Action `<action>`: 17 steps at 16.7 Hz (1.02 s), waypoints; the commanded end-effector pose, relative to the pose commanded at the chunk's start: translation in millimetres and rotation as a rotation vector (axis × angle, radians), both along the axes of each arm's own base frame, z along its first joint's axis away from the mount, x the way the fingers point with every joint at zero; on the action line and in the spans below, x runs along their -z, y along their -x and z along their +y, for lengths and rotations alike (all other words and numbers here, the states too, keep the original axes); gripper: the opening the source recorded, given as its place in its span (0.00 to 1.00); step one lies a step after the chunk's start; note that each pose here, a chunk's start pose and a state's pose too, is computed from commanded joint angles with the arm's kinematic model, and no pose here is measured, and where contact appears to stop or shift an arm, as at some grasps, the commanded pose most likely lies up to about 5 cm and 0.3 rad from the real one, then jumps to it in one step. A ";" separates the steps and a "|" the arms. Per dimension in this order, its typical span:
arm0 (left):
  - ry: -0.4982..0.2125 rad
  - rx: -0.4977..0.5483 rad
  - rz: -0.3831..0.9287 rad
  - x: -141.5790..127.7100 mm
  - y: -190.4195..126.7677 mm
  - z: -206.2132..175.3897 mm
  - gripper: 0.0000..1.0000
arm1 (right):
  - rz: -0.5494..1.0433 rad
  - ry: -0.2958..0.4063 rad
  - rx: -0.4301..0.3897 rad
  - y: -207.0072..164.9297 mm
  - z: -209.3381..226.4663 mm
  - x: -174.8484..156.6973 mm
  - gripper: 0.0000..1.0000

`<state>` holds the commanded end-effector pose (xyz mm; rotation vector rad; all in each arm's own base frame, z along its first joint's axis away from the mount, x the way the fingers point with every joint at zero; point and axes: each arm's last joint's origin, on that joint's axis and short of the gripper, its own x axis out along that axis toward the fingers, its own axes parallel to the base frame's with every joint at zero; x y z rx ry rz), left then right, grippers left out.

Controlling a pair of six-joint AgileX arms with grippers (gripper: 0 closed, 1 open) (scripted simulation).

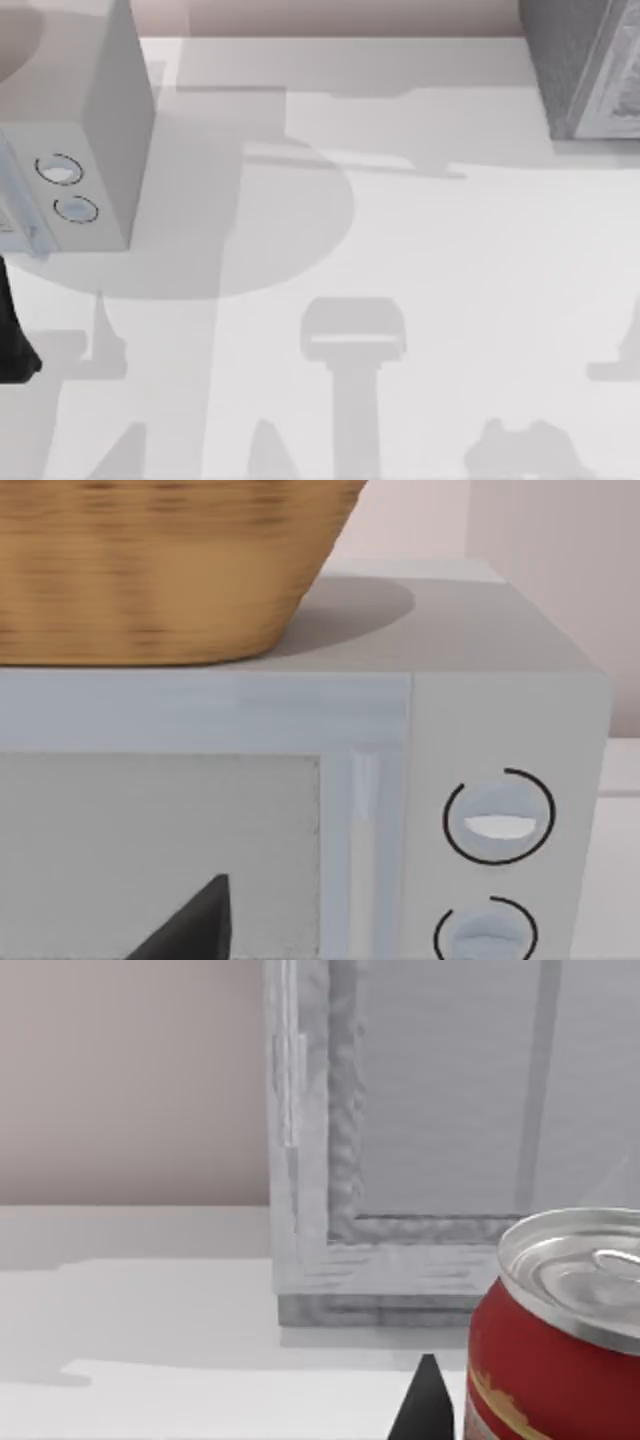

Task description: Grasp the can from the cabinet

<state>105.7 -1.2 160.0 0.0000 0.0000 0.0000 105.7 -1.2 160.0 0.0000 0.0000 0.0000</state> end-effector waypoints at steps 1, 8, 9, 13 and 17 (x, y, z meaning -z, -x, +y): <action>0.000 0.000 0.000 0.0 0.0 0.0 1.00 | 0.000 0.000 0.000 0.0 0.0 0.0 0.00; 0.000 0.000 0.000 0.0 0.0 0.0 1.00 | 0.011 -0.005 -0.028 -3.1 0.2 -4.5 0.00; 0.000 0.000 0.000 0.0 0.0 0.0 1.00 | 0.012 -0.008 -0.045 -5.2 0.0 -8.3 0.00; 0.000 0.000 0.000 0.0 0.0 0.0 1.00 | 0.015 -0.024 -0.136 -23.4 -3.3 -30.6 0.00; 0.000 0.000 0.000 0.0 0.0 0.0 1.00 | 0.007 -0.043 -0.257 -60.8 -15.5 -54.4 0.00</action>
